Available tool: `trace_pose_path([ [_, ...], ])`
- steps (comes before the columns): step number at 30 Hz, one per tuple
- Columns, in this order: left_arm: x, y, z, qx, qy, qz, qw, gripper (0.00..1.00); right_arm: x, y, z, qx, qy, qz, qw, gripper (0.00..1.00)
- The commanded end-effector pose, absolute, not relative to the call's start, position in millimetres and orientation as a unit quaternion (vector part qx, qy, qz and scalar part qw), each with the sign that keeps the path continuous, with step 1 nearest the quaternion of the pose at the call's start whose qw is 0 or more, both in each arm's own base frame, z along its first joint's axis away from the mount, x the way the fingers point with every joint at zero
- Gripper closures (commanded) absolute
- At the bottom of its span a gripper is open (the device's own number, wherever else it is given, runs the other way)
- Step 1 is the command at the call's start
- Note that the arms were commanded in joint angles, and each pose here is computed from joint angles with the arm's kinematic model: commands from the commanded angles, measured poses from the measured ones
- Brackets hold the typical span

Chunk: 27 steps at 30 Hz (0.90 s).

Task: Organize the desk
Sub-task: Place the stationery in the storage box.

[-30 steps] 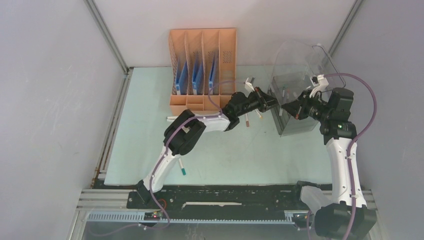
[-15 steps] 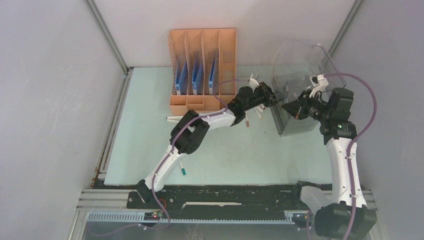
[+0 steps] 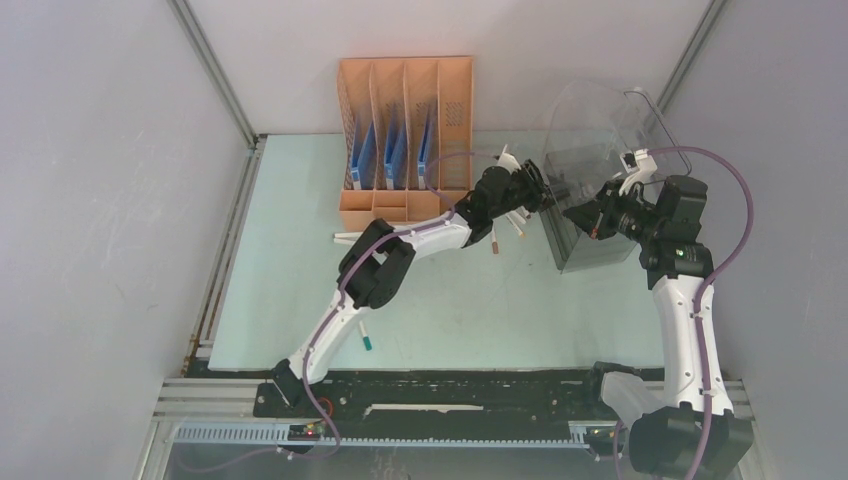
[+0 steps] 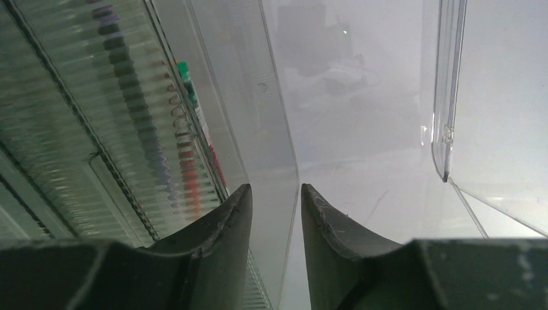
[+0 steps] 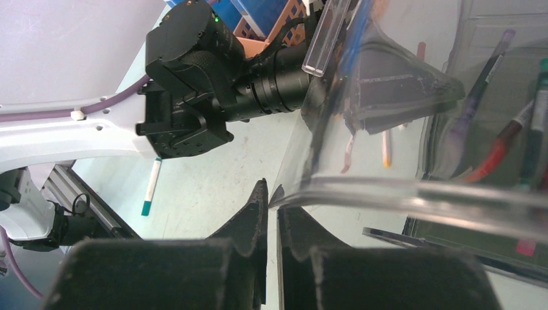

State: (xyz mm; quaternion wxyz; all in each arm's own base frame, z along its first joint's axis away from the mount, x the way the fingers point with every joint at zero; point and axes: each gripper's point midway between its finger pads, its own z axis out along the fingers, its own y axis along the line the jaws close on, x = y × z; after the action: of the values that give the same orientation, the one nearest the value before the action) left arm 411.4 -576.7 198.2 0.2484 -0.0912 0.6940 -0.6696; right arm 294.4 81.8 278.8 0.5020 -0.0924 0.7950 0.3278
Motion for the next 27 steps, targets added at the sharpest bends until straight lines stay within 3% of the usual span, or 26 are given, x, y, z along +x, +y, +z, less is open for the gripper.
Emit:
trace_pose_path([
  [1,403.8,-561.8,243.8,-0.056,0.689,-0.656,0.302,0.58,285.4,98.8,312.8,-0.153,0.758,0.349,0.530,0.96],
  [9,384.9,-527.9,252.8,-0.033,0.692,-0.629,0.352,0.57,285.7,100.7,311.8,-0.156,0.758,0.350,0.528,0.96],
  [16,361.5,-501.3,217.3,-0.030,0.716,-0.605,0.348,0.57,286.3,100.2,311.1,-0.155,0.759,0.349,0.527,0.96],
  [22,336.5,-451.2,196.6,-0.001,0.750,-0.523,0.405,0.57,286.2,100.1,311.4,-0.156,0.758,0.349,0.528,0.96],
  [27,320.7,-398.6,172.5,0.036,0.789,-0.398,0.466,0.55,286.2,99.2,312.0,-0.156,0.758,0.347,0.530,0.96],
])
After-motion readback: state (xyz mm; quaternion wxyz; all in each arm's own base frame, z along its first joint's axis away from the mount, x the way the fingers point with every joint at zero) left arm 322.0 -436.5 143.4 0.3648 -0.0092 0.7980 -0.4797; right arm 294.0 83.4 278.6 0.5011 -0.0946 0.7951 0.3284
